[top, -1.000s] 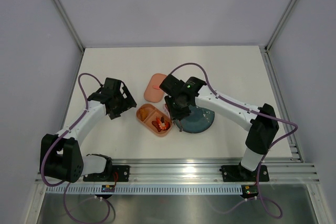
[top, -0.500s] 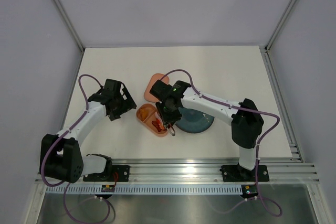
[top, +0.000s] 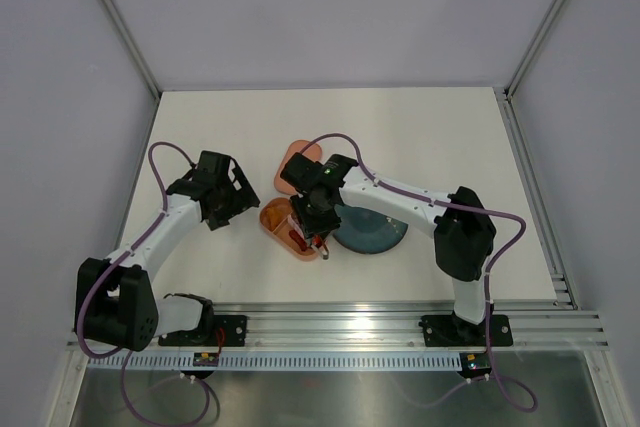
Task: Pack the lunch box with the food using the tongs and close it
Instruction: Place the fake food in the packing box.
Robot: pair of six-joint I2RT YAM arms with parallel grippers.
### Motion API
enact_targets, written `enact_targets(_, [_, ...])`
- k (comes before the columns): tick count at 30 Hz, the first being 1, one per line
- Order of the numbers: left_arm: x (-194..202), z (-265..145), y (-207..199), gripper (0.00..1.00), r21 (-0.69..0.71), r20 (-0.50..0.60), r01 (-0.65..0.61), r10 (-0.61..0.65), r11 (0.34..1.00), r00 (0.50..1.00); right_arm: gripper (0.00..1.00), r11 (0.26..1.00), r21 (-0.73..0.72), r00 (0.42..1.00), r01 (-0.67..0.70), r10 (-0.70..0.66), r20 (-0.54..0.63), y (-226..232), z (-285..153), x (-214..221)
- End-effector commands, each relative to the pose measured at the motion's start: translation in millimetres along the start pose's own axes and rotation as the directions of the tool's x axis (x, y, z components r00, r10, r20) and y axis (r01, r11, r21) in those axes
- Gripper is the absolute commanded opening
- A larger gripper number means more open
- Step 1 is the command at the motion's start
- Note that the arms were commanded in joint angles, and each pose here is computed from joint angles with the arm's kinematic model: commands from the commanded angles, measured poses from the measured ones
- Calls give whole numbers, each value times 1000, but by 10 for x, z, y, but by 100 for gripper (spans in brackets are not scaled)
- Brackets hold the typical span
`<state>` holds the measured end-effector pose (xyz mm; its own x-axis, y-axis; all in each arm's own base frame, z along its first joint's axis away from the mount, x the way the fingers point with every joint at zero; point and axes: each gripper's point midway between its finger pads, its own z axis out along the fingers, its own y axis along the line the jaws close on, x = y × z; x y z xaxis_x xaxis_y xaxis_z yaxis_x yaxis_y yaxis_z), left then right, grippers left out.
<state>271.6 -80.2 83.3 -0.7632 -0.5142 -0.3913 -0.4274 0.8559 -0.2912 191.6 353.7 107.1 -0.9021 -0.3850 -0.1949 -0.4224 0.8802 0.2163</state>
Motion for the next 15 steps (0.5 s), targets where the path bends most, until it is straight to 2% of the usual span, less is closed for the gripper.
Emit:
enact_targets(1, [-65, -47, -49, 90, 26, 40, 4, -5, 1000, 999, 45, 998, -48, 999, 30, -28, 42, 167, -127, -97])
enact_targets(5, [-74, -49, -61, 90, 29, 41, 4, -5, 1000, 999, 48, 999, -41, 998, 29, -27, 53, 159, -151, -120])
enact_targets(15, [-81, -44, -79, 90, 33, 39, 5, -6, 999, 999, 47, 999, -13, 994, 36, -35, 103, 103, -302, -175])
